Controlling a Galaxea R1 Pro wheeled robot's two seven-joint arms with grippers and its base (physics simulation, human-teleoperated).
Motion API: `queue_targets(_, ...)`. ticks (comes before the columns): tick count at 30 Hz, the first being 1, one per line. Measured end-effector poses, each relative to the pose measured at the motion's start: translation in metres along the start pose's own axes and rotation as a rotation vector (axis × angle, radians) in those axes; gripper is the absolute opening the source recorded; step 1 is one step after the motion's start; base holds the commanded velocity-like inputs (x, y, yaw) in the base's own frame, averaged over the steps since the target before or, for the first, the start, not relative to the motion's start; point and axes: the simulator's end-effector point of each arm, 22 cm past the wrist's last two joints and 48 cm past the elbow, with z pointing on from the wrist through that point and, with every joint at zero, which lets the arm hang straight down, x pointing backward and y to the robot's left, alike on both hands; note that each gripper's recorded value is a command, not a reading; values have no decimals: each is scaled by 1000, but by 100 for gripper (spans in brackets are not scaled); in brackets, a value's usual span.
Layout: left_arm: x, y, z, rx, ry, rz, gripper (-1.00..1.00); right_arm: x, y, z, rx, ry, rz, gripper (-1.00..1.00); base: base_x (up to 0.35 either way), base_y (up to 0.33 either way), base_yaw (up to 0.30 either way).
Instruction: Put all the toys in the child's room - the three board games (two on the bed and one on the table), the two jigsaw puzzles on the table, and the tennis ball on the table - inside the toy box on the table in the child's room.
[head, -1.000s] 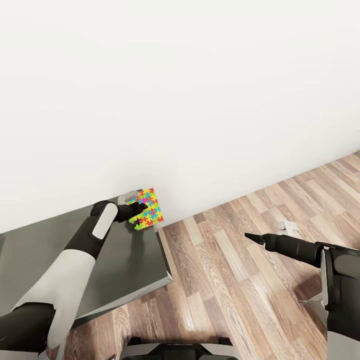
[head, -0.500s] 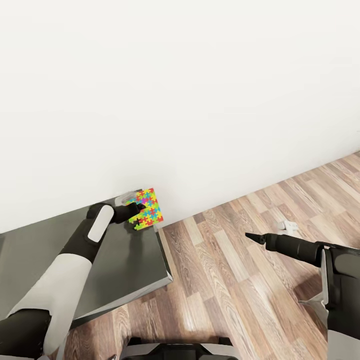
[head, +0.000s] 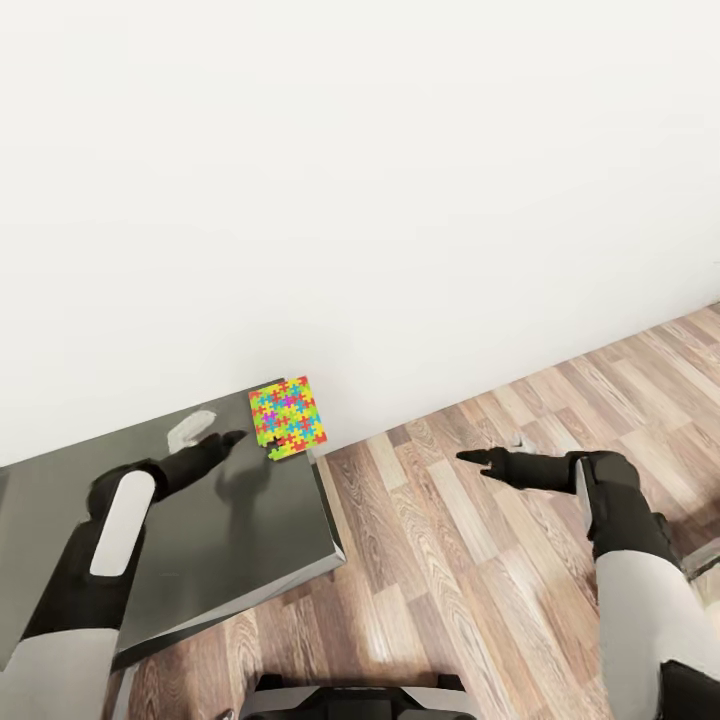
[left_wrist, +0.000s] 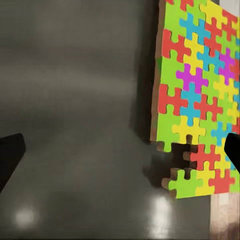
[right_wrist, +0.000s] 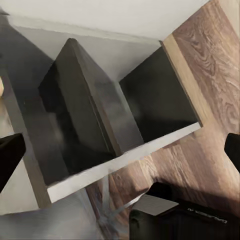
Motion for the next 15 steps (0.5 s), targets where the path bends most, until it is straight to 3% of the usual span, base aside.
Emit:
queue_targets(1,3,0,-8,13,-6,-9,100,0,3,12,-22,31,34,100,0,0,0)
queue_targets(3,11,-3,-20,42,-10,-26,100,-5,10,34,-56,68,52,100,0,0,0)
queue_targets(7,21,-9,-32,81,-5,-46,100,-15,22,58,-79,88,28,100,0,0,0)
queue_targets(12,32,-19,-37,112,12,-47,100,-23,33,69,-94,85,3,100,0,0,0)
queue_targets(15,45,-35,-37,147,35,-32,100,-31,48,73,-148,65,1,100,0,0,0)
